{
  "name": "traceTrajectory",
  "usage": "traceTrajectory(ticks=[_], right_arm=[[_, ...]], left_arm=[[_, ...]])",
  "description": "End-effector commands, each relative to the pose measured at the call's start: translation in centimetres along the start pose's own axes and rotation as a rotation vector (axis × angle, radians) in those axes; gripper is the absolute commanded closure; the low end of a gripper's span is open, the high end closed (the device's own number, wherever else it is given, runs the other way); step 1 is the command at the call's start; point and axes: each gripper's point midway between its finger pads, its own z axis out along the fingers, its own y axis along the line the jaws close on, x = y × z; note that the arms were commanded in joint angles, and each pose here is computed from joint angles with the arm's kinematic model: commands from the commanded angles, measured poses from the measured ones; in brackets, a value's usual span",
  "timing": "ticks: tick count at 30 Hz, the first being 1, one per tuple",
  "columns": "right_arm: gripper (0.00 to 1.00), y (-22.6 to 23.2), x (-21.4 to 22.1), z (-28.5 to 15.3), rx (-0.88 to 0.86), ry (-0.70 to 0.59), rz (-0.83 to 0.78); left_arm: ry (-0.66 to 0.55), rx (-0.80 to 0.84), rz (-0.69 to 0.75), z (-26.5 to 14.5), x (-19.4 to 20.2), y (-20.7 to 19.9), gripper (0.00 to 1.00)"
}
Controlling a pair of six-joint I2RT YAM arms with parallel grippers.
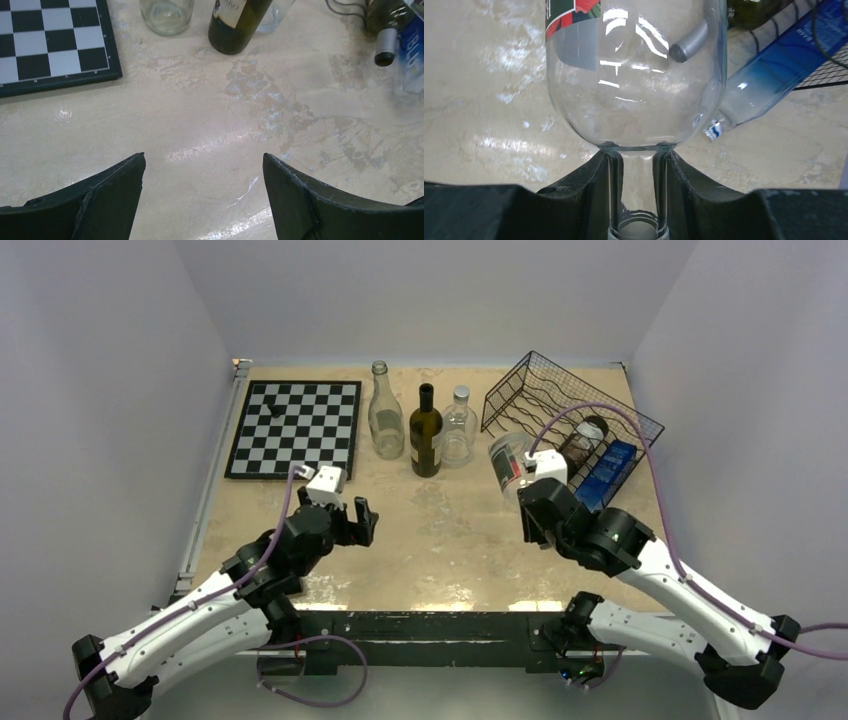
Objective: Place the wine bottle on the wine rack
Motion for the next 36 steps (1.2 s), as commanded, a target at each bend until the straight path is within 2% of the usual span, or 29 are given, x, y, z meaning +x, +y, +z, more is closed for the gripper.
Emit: traceTrajectory(ticks=[1,8,19,28,36], right_arm=[[1.00,-3.0,-11.1,-2.2,0.090,-0.362,0.198],[1.00,-9.7,-13.5,-0.6,0.365,-0.402,0.319],[1.00,-16.3,-11.4,2.6,0.666,-0.294,0.516],[1.00,-19.9,-10.1,5.7,0.711,-0.244,0.659],[1.00,-21.9,-9.8,9.5,0.722,-0.168,0.708]], left_arm=[[-0.079,0.061,-0.010,-1.9,-4.2,-1.3,0.09],[-0.098,0.083,-0.028,-2.5,-4.5,-1.4,0.09],[-0.073,0.075,-0.004,-2.3,-4.0,-1.3,0.09],[-0.069,0.078,-0.011,-2.3,-3.7,-1.3,0.09],[-0.067,0.060,-0.005,-2.2,-3.6,-1.0,0.09]])
